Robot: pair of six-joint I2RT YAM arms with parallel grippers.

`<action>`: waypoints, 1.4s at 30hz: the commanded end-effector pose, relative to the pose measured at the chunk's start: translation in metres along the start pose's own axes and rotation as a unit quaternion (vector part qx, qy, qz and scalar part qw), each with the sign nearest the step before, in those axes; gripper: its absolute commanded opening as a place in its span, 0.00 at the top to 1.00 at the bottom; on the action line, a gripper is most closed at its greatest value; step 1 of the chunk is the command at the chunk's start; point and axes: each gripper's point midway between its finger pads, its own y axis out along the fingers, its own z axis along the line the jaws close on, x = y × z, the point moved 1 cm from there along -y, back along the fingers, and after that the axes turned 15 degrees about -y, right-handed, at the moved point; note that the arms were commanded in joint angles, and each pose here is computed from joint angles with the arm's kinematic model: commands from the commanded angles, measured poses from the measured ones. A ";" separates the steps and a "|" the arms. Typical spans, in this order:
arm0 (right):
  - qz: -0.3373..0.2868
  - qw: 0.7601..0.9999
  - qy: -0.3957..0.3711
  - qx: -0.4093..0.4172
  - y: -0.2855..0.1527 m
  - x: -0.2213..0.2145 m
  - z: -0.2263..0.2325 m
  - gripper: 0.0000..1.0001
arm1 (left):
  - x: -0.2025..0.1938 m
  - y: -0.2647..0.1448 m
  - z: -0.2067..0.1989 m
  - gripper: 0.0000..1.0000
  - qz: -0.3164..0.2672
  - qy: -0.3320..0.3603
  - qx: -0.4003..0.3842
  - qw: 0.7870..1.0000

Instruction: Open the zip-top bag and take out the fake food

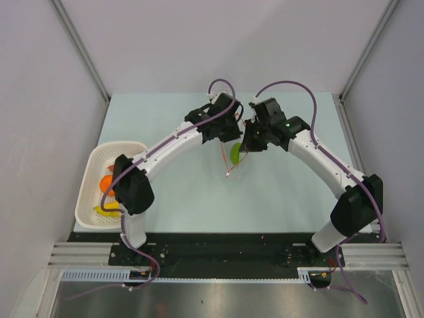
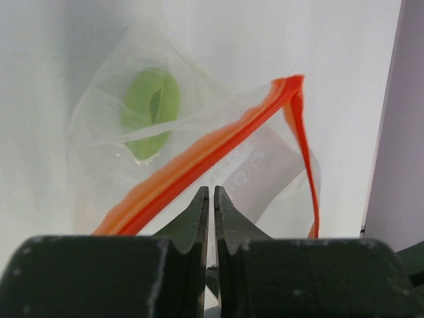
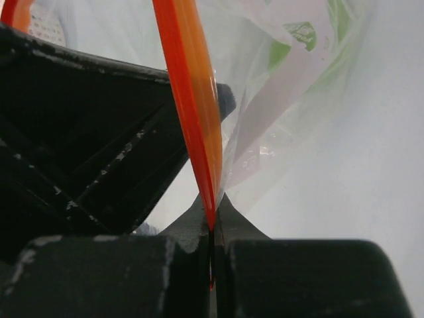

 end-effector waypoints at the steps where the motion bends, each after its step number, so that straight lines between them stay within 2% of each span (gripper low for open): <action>1: -0.017 1.000 -0.005 0.016 -0.006 0.007 0.014 1.00 | 0.004 -0.016 -0.004 0.91 -0.015 -0.051 0.030 0.998; 5: -0.016 1.000 -0.006 0.015 -0.006 0.006 0.014 1.00 | 0.002 -0.019 -0.008 0.89 -0.014 -0.063 0.026 0.998; 10: -0.023 1.000 -0.003 0.019 -0.008 0.009 0.016 1.00 | -0.010 0.004 0.002 0.89 0.001 -0.057 0.040 0.998; 14: -0.022 1.000 0.000 0.022 -0.011 0.009 0.016 1.00 | -0.007 0.016 0.006 0.90 -0.016 -0.013 0.028 0.999; 15: -0.022 1.000 0.001 0.019 -0.011 0.010 0.013 1.00 | -0.005 0.022 0.006 0.85 -0.027 -0.003 0.014 1.000; 19: -0.012 1.000 0.013 0.011 -0.011 0.007 0.001 1.00 | -0.001 0.030 0.014 0.78 -0.051 0.043 0.008 0.998; 29: 0.011 1.000 0.020 -0.019 -0.013 -0.003 -0.024 1.00 | -0.031 0.075 0.023 0.60 0.003 0.089 -0.005 0.996; 34: 0.013 0.999 0.031 -0.029 -0.017 -0.003 -0.036 1.00 | -0.043 0.091 0.033 0.57 0.027 0.114 0.007 0.993; 37: 0.016 0.999 0.034 -0.027 -0.016 -0.005 -0.038 1.00 | -0.047 0.100 0.042 0.44 0.030 0.131 0.019 0.991; 42: 0.016 0.999 0.039 -0.028 -0.016 -0.006 -0.043 1.00 | -0.049 0.115 0.051 0.35 0.031 0.150 0.038 0.987</action>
